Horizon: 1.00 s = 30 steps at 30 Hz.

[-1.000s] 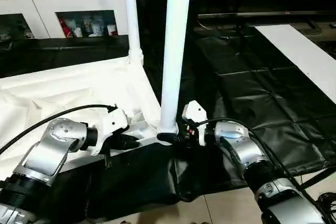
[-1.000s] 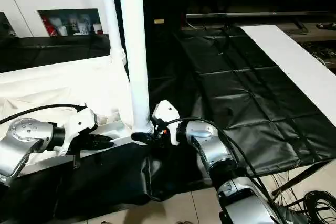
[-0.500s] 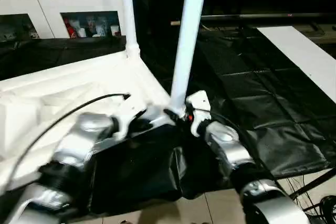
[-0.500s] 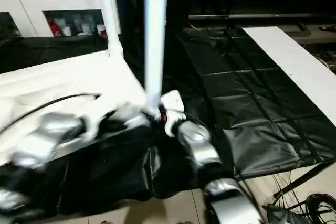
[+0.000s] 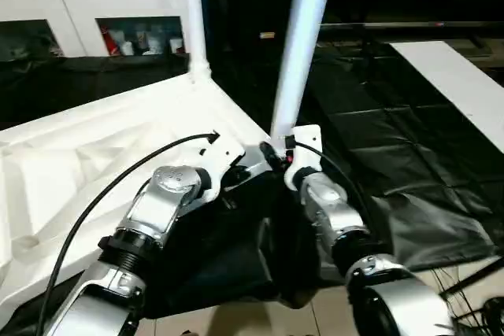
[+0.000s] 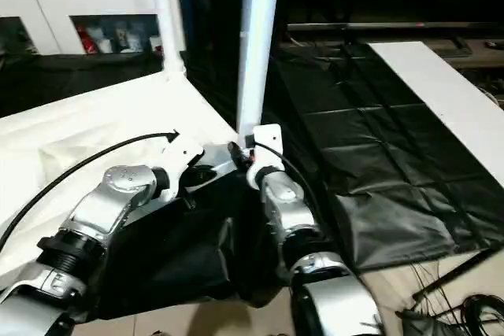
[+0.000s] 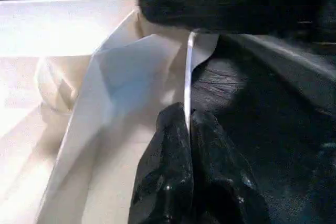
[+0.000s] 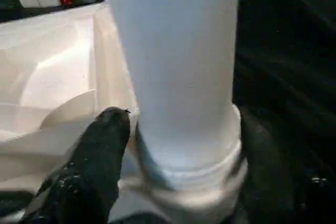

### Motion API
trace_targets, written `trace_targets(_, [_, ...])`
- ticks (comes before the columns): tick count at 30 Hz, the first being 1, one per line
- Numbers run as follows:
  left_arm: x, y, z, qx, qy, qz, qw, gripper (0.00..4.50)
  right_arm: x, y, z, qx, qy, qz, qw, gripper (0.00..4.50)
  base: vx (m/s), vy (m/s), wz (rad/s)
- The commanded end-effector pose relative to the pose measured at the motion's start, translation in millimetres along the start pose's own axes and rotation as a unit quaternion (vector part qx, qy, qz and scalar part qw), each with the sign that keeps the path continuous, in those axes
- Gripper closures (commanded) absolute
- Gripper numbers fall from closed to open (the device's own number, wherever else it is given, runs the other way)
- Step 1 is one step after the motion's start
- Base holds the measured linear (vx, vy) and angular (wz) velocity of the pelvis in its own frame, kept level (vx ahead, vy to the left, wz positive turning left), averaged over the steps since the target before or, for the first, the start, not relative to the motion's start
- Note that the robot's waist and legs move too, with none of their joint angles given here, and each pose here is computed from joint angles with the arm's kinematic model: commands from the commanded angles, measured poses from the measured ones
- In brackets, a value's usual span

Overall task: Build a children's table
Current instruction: Rotate leg to tighten

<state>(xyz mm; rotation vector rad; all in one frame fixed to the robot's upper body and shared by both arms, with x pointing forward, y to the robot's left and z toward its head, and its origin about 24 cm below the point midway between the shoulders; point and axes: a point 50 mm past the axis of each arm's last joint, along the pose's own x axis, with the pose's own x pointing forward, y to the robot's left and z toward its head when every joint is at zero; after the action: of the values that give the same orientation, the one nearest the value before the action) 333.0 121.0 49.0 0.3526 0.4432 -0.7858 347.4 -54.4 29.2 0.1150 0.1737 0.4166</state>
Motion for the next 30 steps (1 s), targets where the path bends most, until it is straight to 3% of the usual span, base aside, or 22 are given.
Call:
trace_targets(1, [4,-6.2,-18.1,-0.02,0.037,-0.008,0.999,4.5,5.0,21.6,8.8,-0.041,-0.022,0.058,0.997,0.65,0.0,0.0,0.0])
trace_targets(4, [0,-9.1,-22.8,-0.016,0.047,-0.041,0.998,4.5,2.1,15.0,14.7,-0.08,-0.042,0.066,0.994,0.65,0.0,0.0,0.0])
trace_targets(8, [-14,-9.7,-28.9,0.006,0.064,-0.105,0.992,4.5,-13.0,-7.8,26.6,-0.121,-0.08,0.124,0.982,0.65,0.0,0.0,0.0])
trace_targets(13, [-29,-1.5,-27.9,0.037,0.056,-0.143,0.987,4.5,-33.5,-27.1,21.9,-0.111,-0.043,0.231,0.966,0.65,0.0,0.0,0.0])
trace_targets(17, [-40,-1.8,-22.7,0.058,0.031,-0.194,0.979,4.5,-51.2,-32.3,12.7,-0.133,0.0,0.328,0.935,0.65,0.0,0.0,0.0])
trace_targets(20, [-46,-7.0,-18.0,0.069,0.01,-0.236,0.969,4.5,-56.9,-32.4,10.3,-0.141,0.015,0.363,0.921,0.65,0.0,0.0,0.0])
trace_targets(25, [-52,-11.7,-16.1,0.077,0.013,-0.279,0.957,4.5,-58.4,-31.6,11.1,-0.156,0.025,0.387,0.909,0.65,0.0,0.0,0.0])
trace_targets(30, [-52,-7.0,-16.6,0.084,0.016,-0.267,0.96,4.5,-59.3,-31.9,10.3,-0.173,0.04,0.405,0.897,0.65,0.0,0.0,0.0])
